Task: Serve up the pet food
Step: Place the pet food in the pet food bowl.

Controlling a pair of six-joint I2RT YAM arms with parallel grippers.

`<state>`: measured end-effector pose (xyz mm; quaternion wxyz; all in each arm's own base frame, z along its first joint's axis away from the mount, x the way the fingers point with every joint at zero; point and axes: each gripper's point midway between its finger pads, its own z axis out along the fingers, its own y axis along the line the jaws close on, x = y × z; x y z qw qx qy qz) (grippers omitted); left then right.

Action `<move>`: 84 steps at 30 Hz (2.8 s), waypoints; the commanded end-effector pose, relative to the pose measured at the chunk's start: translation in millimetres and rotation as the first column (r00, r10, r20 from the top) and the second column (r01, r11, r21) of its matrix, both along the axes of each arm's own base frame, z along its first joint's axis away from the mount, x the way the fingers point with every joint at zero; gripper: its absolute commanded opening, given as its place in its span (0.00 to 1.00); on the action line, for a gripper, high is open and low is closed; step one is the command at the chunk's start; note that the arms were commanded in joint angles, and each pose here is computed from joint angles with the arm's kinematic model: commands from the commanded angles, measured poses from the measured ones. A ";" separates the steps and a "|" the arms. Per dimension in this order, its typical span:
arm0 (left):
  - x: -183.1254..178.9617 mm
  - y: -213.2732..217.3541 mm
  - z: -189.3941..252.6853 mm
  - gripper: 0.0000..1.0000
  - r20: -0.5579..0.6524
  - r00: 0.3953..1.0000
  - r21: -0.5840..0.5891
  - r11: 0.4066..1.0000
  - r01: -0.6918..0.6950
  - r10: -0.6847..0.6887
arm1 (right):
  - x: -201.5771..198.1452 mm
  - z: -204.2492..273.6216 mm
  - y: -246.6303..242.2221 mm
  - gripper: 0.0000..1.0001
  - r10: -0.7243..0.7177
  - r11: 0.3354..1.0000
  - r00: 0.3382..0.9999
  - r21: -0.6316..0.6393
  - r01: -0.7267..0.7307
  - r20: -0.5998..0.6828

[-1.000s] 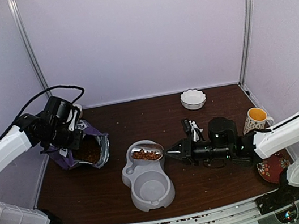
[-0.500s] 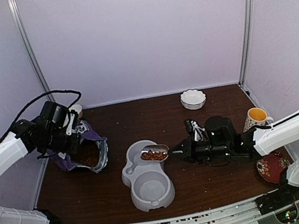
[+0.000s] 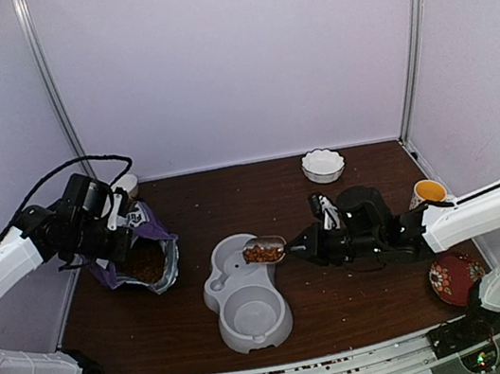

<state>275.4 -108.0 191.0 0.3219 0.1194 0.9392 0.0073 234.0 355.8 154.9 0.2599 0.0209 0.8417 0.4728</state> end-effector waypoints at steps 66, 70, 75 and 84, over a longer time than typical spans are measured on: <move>-2.1 -1.3 12.0 0.00 0.042 0.998 -0.088 0.995 -0.035 0.038 | 17.5 19.6 19.0 0.00 0.104 0.798 0.974 -0.602 0.039 0.201; -2.1 -1.1 11.8 0.00 0.041 0.998 -0.086 0.996 -0.035 0.038 | 15.4 19.8 20.1 0.00 0.127 0.760 0.969 -0.649 0.041 0.210; -2.0 -0.8 12.0 0.00 0.043 0.998 -0.086 0.996 -0.036 0.040 | 13.0 27.3 23.7 0.00 0.134 0.758 0.964 -0.650 0.050 0.230; -1.6 -1.3 11.6 0.00 0.041 0.998 -0.088 0.995 -0.037 0.041 | 8.2 51.9 27.2 0.00 0.127 0.786 0.952 -0.613 0.076 0.280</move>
